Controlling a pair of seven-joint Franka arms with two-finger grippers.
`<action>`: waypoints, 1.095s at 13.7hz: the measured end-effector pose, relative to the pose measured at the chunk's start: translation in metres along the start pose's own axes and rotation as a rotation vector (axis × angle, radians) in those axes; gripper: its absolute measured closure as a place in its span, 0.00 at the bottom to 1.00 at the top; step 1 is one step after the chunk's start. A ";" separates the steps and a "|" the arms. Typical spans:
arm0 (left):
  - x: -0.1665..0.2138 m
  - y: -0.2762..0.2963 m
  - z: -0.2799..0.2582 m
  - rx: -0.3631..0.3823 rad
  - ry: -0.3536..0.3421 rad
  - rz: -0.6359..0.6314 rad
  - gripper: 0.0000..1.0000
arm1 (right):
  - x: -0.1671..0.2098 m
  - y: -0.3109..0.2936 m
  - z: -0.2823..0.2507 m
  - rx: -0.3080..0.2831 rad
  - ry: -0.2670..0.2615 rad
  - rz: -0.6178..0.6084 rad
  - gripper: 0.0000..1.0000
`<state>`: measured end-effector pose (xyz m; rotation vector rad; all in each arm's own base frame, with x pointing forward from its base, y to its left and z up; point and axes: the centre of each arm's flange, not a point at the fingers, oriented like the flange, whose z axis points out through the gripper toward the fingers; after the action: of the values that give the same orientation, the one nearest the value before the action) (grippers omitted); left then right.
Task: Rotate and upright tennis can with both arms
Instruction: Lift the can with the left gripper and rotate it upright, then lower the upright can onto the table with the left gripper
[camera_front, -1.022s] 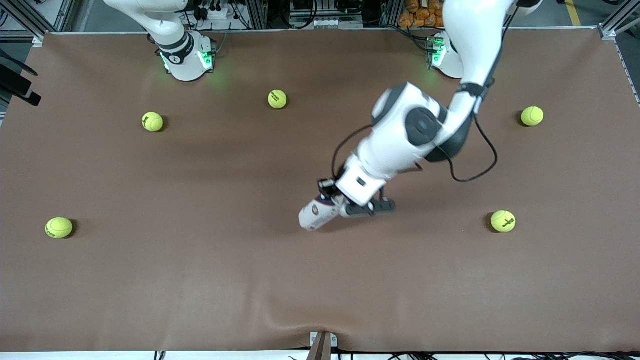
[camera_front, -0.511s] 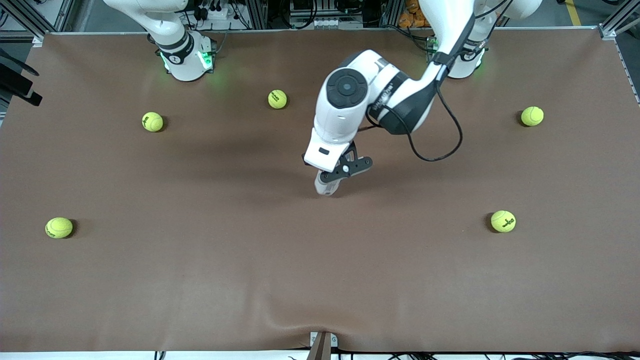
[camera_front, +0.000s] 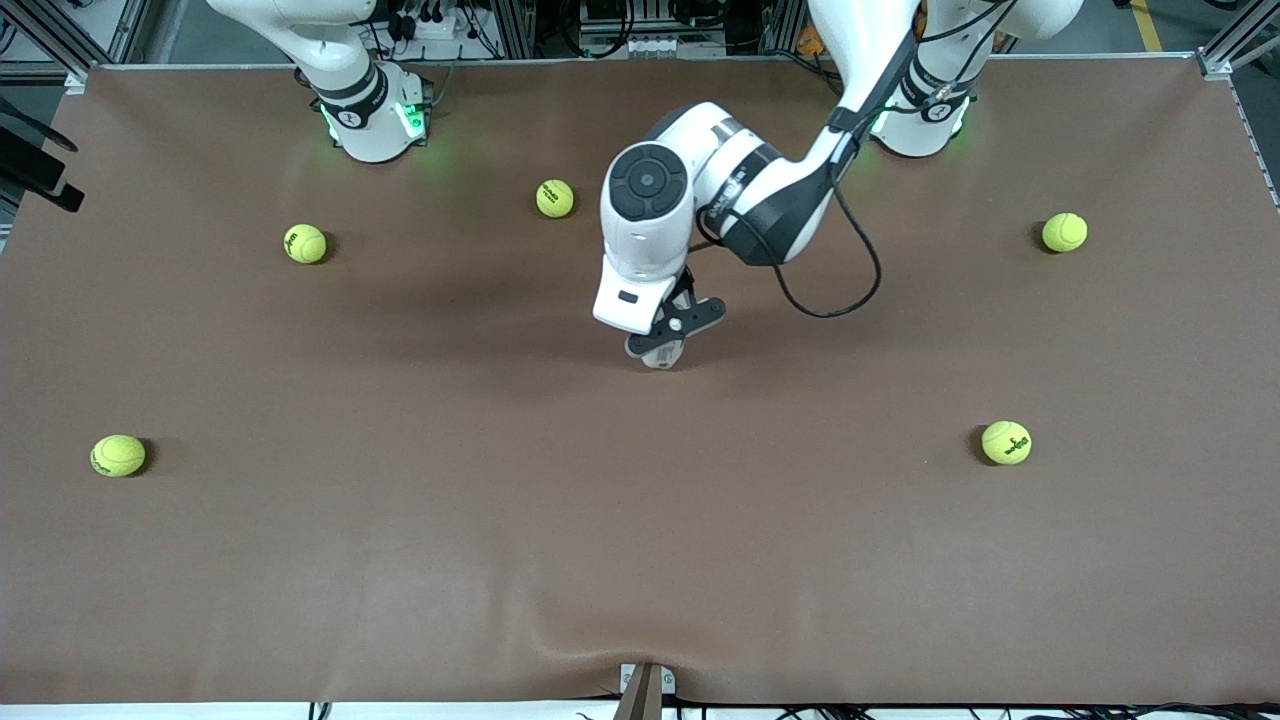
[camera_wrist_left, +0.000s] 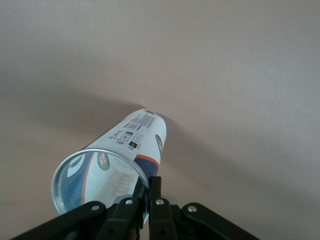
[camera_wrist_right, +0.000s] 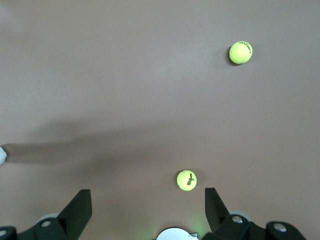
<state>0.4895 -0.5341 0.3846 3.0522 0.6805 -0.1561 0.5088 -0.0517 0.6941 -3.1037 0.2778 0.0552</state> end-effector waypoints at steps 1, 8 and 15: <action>-0.005 0.003 0.001 0.000 0.001 0.002 0.94 | 0.000 0.000 0.000 0.000 0.000 0.000 0.00; -0.018 0.011 0.018 0.015 0.005 -0.007 0.94 | 0.000 0.000 0.000 0.000 0.000 0.000 0.00; -0.016 0.014 0.018 -0.007 0.015 -0.010 0.94 | 0.000 0.000 0.000 0.000 0.000 0.000 0.00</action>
<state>0.4800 -0.5543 0.3686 3.0474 0.6952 -0.1305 0.5088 -0.0518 0.6941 -3.1037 0.2781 0.0552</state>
